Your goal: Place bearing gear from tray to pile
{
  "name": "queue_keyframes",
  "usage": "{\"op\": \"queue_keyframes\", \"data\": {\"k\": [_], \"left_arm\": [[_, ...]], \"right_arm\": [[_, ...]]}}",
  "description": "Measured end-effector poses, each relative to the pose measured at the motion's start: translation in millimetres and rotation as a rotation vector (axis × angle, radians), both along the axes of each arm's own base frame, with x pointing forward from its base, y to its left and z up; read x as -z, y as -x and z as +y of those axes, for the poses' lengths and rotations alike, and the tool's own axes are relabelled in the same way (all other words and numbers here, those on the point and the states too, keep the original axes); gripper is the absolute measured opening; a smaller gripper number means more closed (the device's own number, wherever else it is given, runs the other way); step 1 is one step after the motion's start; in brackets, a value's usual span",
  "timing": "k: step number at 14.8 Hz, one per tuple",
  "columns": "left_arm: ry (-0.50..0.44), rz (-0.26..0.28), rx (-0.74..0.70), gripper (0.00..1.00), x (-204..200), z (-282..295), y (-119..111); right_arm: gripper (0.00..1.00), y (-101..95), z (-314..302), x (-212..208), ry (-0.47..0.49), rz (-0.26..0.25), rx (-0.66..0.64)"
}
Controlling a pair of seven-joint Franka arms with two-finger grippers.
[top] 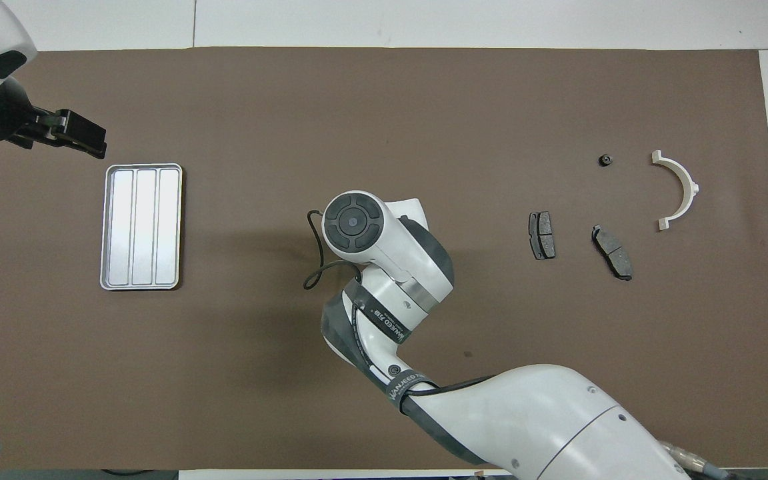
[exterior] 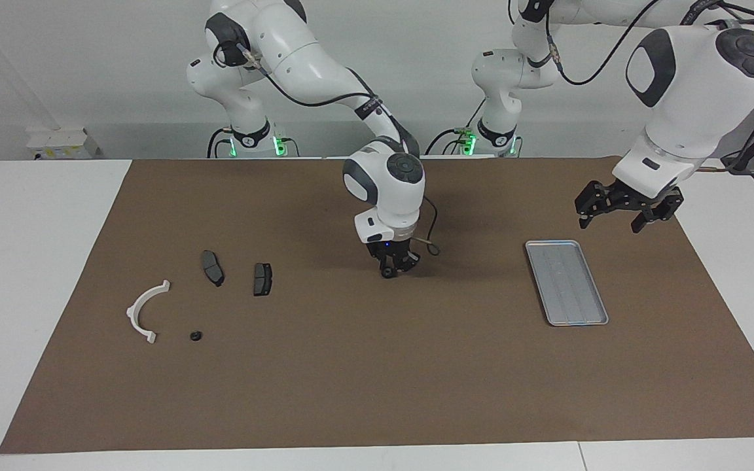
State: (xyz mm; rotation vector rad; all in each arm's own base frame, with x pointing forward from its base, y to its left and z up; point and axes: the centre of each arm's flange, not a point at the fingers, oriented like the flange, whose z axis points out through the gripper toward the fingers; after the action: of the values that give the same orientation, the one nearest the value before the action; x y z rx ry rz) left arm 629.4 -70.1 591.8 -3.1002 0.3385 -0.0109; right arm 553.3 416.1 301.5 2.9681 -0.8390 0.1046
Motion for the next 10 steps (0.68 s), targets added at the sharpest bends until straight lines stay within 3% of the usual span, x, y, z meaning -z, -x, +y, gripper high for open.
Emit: {"op": "queue_keyframes", "data": {"k": [4, 10], "left_arm": [[0.002, -0.054, 0.004, 1.0, 12.9, -9.7, 23.0], [0.001, -0.078, -0.004, 1.0, 2.5, -1.8, 52.6]], "right_arm": [[0.34, -30.5, -36.1, -32.6, 0.034, 0.02, -0.021], [0.34, -69.3, -148.3, -114.5, 0.066, 0.062, -0.187]]}}
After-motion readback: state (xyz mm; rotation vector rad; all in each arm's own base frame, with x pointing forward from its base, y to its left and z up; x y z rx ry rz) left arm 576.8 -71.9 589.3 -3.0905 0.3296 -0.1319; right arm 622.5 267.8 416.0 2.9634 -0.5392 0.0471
